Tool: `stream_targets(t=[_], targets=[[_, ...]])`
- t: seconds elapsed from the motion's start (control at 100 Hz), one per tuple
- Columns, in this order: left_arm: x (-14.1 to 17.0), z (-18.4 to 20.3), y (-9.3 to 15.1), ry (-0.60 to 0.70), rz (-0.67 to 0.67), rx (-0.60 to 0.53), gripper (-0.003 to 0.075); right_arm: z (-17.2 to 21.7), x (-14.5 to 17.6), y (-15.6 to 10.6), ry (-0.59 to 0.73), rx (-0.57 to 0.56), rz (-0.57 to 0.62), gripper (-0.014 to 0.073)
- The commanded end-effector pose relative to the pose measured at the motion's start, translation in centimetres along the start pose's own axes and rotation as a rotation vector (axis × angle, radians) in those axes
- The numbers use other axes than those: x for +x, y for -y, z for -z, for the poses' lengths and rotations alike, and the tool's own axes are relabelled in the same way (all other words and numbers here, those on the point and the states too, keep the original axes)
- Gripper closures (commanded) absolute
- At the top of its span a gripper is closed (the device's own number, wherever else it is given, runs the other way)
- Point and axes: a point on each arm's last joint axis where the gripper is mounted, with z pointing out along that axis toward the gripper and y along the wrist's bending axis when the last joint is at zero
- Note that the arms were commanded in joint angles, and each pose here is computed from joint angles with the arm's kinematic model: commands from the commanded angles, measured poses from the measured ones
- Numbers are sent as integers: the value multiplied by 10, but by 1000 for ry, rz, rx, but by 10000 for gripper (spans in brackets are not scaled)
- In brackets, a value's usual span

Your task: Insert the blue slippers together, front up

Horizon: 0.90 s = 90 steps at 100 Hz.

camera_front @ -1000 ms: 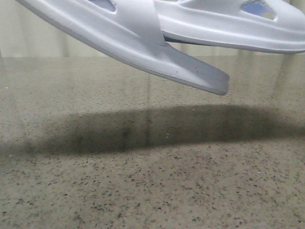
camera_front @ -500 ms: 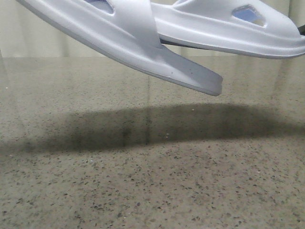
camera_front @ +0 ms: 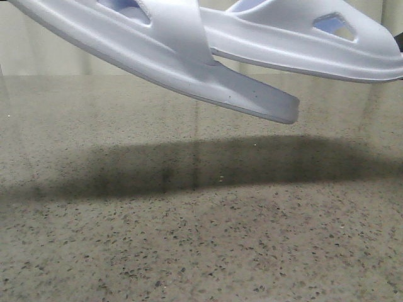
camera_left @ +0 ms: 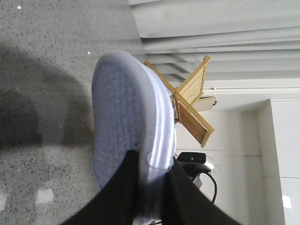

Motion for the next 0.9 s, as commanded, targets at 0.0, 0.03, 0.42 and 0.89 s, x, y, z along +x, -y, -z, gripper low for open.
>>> stream_targets(t=[0.0, 0.03, 0.42, 0.89], targets=[[2, 0, 16, -26, 42, 103, 704, 2, -8, -7, 27, -13, 62, 368], [1, 0, 16, -25, 42, 103, 704, 2, -8, -7, 26, -12, 68, 337], [0, 0, 15, -10, 42, 96, 704, 3, -18, 3, 134, 97, 71, 263], [-2, -1, 11, 10, 21, 49, 704, 32, -51, -33, 358, 50, 165, 263]])
